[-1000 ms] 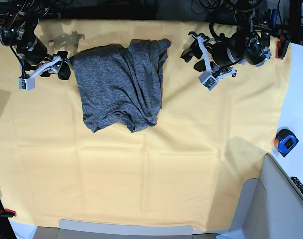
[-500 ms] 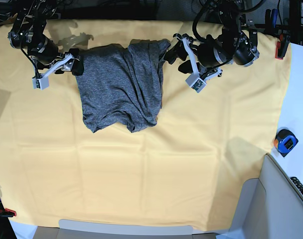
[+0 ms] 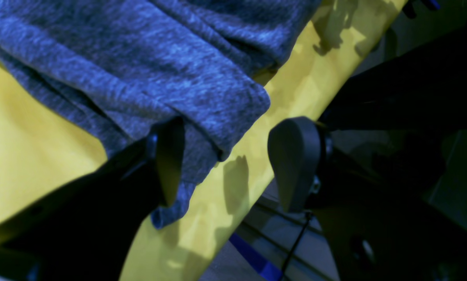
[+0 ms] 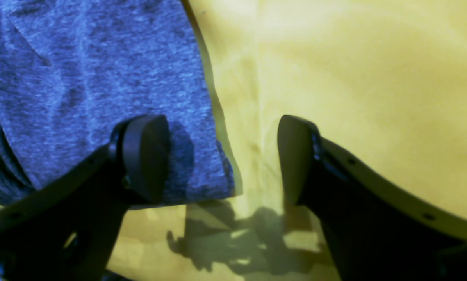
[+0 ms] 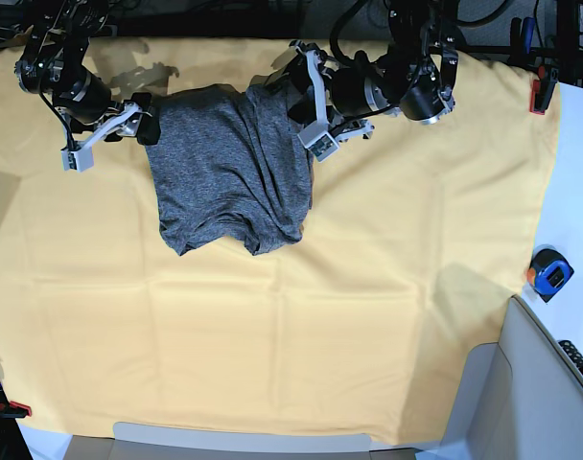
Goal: Fold the T-shirt properly
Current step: 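Grasp the shirt's edges with both grippers at opposite sides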
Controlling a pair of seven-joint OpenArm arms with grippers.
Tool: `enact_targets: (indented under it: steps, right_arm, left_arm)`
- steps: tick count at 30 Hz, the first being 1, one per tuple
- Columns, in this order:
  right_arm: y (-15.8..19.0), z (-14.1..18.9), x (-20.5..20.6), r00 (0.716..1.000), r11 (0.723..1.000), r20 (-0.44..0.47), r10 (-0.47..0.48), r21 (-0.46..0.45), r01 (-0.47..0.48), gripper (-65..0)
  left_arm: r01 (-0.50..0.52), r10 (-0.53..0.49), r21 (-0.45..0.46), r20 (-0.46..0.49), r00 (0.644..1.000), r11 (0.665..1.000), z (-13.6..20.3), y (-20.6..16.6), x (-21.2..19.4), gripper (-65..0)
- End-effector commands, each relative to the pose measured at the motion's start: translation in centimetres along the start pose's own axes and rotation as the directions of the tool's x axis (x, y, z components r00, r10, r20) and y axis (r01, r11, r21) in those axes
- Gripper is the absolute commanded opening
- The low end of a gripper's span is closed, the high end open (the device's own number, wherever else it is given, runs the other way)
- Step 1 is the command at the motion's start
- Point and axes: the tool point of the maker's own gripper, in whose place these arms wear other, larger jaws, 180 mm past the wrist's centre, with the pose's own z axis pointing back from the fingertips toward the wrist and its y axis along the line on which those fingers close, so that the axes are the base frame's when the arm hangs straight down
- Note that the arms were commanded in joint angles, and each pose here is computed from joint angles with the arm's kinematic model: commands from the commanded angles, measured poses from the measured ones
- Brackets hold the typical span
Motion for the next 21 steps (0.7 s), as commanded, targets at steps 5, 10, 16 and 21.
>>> enact_targets:
  steps: [5,10,16,21]
  right_arm:
    - [0.3,0.4,0.9,0.999,1.0,0.031,0.021,0.009,-0.021,-23.8]
    - [0.3,0.4,0.9,0.999,1.0,0.03,0.019,0.01,-0.02,-23.8]
    - [0.3,0.4,0.8,0.999,1.0,0.027,0.018,0.01,-0.019,-23.8]
    - [0.9,0.1,0.4,0.999,0.999,0.012,0.03,0.026,-0.03,-23.9]
  left_arm:
    - [-0.066,0.066,0.0,0.009,0.998,0.998,-0.4,0.5,0.3,-28.6]
    - [-0.095,0.095,0.01,0.016,0.995,0.995,-0.4,0.9,0.8,-28.7]
    - [-0.143,0.143,-0.003,-0.034,0.989,0.99,-1.5,1.3,-0.8,-39.7]
    - [-0.192,0.191,-0.012,-0.092,0.977,0.981,-2.4,1.7,-2.8,-55.4]
